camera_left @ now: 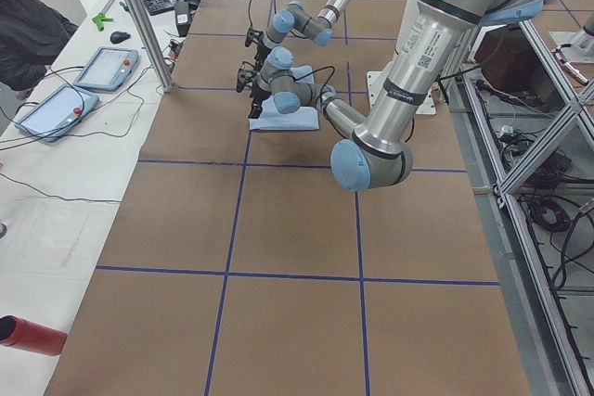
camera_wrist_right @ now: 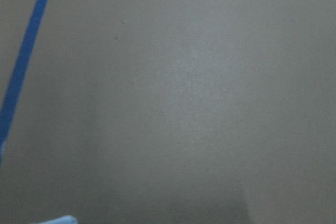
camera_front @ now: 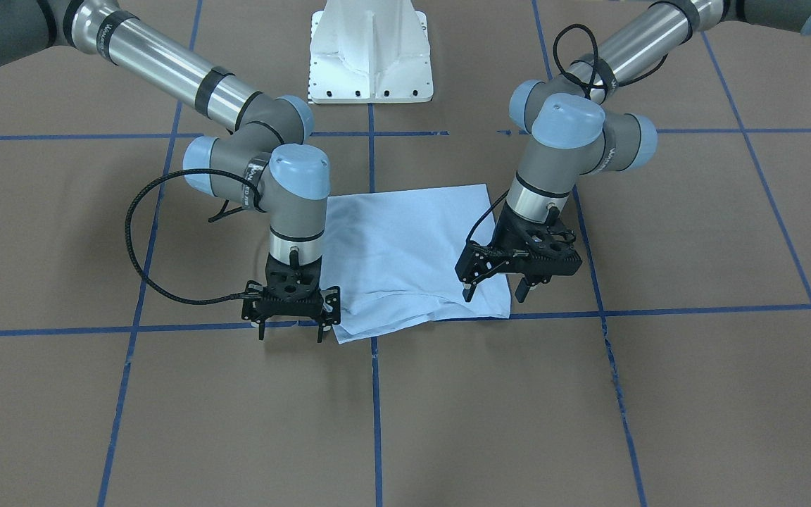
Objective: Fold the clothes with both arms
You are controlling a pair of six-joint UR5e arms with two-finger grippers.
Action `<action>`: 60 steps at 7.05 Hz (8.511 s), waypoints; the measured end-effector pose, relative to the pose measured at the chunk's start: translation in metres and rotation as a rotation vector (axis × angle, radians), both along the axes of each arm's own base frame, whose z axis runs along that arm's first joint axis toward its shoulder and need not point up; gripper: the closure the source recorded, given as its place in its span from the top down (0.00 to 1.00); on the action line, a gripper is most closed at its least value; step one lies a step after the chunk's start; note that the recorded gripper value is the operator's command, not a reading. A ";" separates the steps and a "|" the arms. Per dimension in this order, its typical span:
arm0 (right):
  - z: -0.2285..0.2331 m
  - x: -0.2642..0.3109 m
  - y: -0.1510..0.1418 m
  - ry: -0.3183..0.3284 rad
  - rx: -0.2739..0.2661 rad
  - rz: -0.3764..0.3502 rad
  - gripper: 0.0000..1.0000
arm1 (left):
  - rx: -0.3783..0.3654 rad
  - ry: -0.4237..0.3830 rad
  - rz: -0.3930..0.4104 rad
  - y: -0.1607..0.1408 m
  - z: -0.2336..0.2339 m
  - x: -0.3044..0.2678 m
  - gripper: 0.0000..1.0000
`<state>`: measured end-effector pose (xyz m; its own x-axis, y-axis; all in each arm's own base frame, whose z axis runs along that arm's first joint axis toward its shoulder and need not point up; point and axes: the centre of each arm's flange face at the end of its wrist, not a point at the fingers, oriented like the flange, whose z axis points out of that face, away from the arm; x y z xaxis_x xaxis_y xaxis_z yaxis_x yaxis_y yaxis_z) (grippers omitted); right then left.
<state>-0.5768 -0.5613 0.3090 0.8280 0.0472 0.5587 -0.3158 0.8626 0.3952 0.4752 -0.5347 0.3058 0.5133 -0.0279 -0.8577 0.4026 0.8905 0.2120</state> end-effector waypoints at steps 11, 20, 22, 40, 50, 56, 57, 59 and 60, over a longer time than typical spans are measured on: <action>0.196 0.540 0.074 -0.033 -0.159 -0.547 1.00 | 0.311 -0.500 0.322 0.070 0.147 -0.435 1.00; 0.313 0.613 0.175 -0.132 -0.350 -0.510 1.00 | -0.237 -0.230 0.446 0.079 0.336 -0.501 1.00; 0.320 0.615 0.187 -0.135 -0.369 -0.508 1.00 | -0.182 -0.239 0.438 0.076 0.331 -0.499 1.00; 0.322 0.621 0.183 -0.089 -0.377 -0.488 1.00 | -0.174 -0.258 0.453 0.121 0.327 -0.517 1.00; 0.318 0.620 0.181 -0.089 -0.363 -0.491 1.00 | -0.168 -0.259 0.452 0.120 0.325 -0.517 1.00; 0.320 0.620 0.182 -0.093 -0.370 -0.487 1.00 | -0.169 -0.259 0.452 0.121 0.325 -0.517 1.00; 0.320 0.620 0.182 -0.093 -0.371 -0.487 1.00 | -0.168 -0.259 0.452 0.120 0.325 -0.517 1.00; 0.320 0.620 0.183 -0.094 -0.370 -0.488 1.00 | -0.166 -0.259 0.451 0.119 0.324 -0.517 1.00; 0.320 0.620 0.183 -0.094 -0.370 -0.488 1.00 | -0.166 -0.259 0.451 0.120 0.324 -0.517 1.00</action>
<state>0.0434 -0.3787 0.6292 0.7512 -0.1202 0.6490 0.1310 0.9909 0.0319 -0.0420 -0.4152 0.6302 0.6996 0.1195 -0.7045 -0.0740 0.9927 0.0948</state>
